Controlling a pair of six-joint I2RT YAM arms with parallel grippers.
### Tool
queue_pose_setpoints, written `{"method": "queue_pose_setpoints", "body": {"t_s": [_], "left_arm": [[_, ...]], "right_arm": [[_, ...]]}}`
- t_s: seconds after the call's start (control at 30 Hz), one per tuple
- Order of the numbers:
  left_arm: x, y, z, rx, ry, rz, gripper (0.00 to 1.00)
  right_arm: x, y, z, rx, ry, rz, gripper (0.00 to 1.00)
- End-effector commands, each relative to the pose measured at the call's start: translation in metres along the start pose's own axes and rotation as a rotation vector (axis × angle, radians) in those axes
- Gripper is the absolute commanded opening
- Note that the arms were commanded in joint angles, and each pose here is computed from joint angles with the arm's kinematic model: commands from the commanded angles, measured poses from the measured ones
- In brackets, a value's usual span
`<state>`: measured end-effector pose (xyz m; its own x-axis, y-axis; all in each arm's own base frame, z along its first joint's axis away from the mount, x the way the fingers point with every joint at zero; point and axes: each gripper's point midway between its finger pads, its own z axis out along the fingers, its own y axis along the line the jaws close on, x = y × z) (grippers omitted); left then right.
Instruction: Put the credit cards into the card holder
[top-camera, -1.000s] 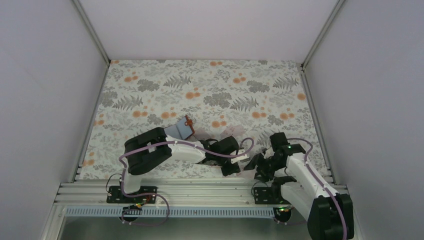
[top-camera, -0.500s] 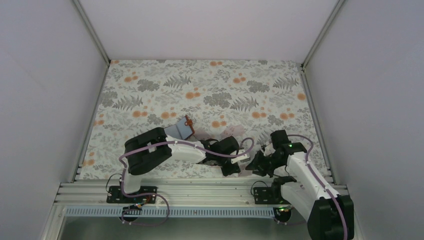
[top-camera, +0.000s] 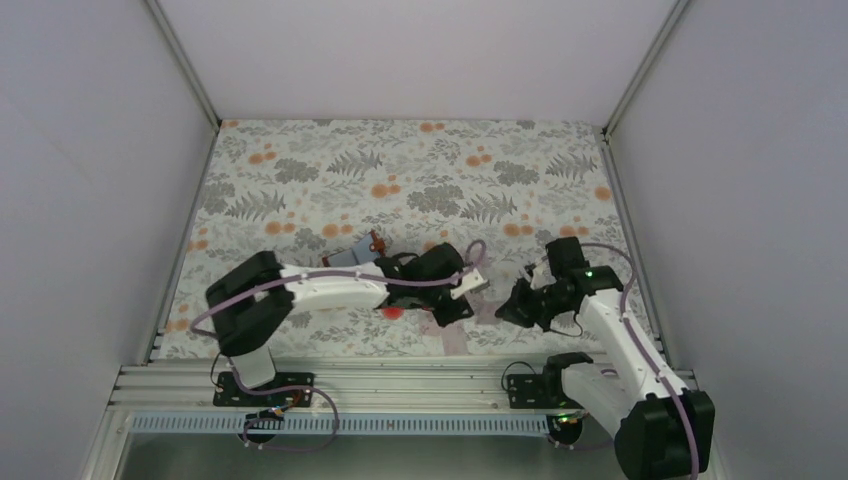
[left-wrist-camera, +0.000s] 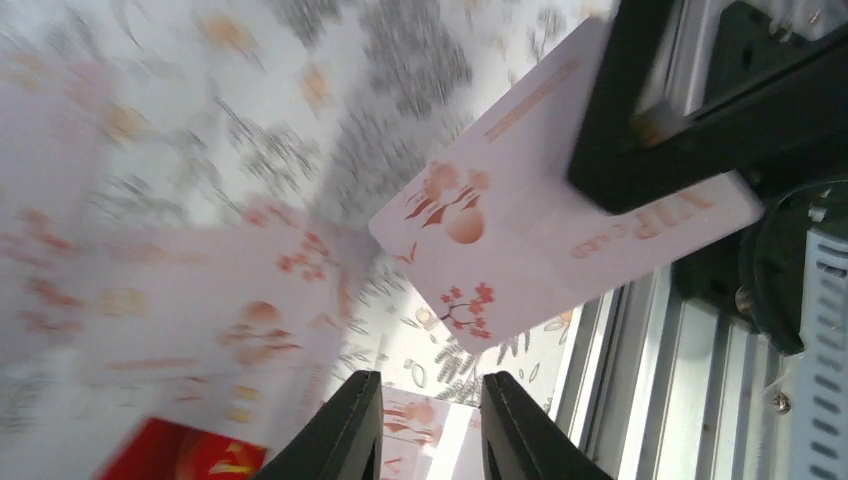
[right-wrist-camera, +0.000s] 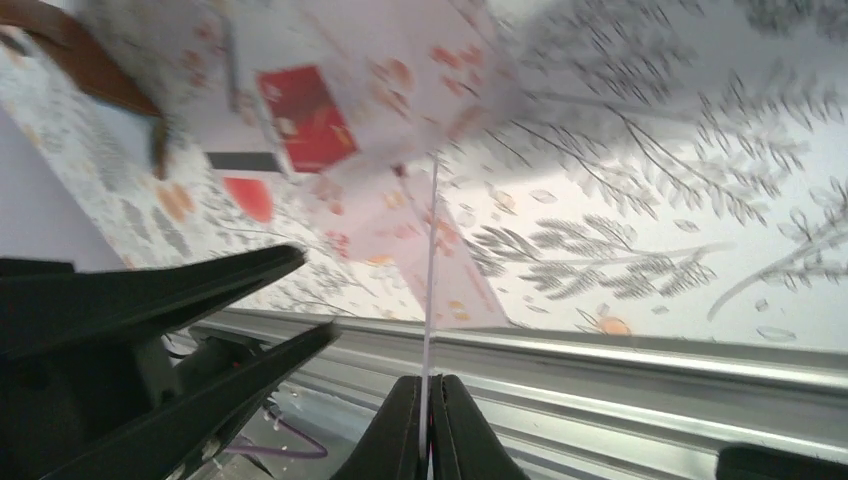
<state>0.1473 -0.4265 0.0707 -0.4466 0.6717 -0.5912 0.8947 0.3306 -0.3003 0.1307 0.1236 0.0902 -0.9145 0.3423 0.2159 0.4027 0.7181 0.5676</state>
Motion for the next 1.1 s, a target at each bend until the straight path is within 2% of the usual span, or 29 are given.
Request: {"method": "queue_pose_setpoints", "body": {"t_s": [0.0, 0.3, 0.43, 0.57, 0.63, 0.73, 0.93, 1.07], "left_arm": [[-0.046, 0.005, -0.057, -0.080, -0.119, 0.026, 0.33], [-0.102, 0.031, -0.177, -0.303, -0.316, 0.054, 0.79], [-0.119, 0.043, -0.232, -0.368, -0.415, 0.053, 0.82], [-0.124, 0.044, -0.278, -0.344, -0.486, 0.043, 0.98], [-0.124, 0.048, -0.297, -0.360, -0.509, 0.030, 1.00], [-0.116, 0.050, -0.313, -0.343, -0.484, 0.020, 1.00], [-0.108, 0.035, -0.339, -0.160, -0.518, -0.010, 1.00], [-0.104, 0.019, -0.347, -0.020, -0.513, -0.021, 0.99]], "right_arm": [[-0.018, 0.035, -0.023, -0.051, -0.083, -0.145, 0.04], [-0.059, 0.116, -0.066, -0.216, -0.268, -0.456, 0.04], [-0.077, 0.147, -0.085, -0.242, -0.339, -0.586, 0.04], [-0.086, 0.184, -0.101, -0.328, -0.378, -0.733, 0.03], [-0.086, 0.200, -0.103, -0.397, -0.361, -0.798, 0.03], [-0.087, 0.218, -0.104, -0.463, -0.336, -0.874, 0.03], [-0.071, 0.261, -0.098, -0.534, -0.281, -1.074, 0.03], [-0.046, 0.282, -0.083, -0.581, -0.198, -1.203, 0.03]]}}
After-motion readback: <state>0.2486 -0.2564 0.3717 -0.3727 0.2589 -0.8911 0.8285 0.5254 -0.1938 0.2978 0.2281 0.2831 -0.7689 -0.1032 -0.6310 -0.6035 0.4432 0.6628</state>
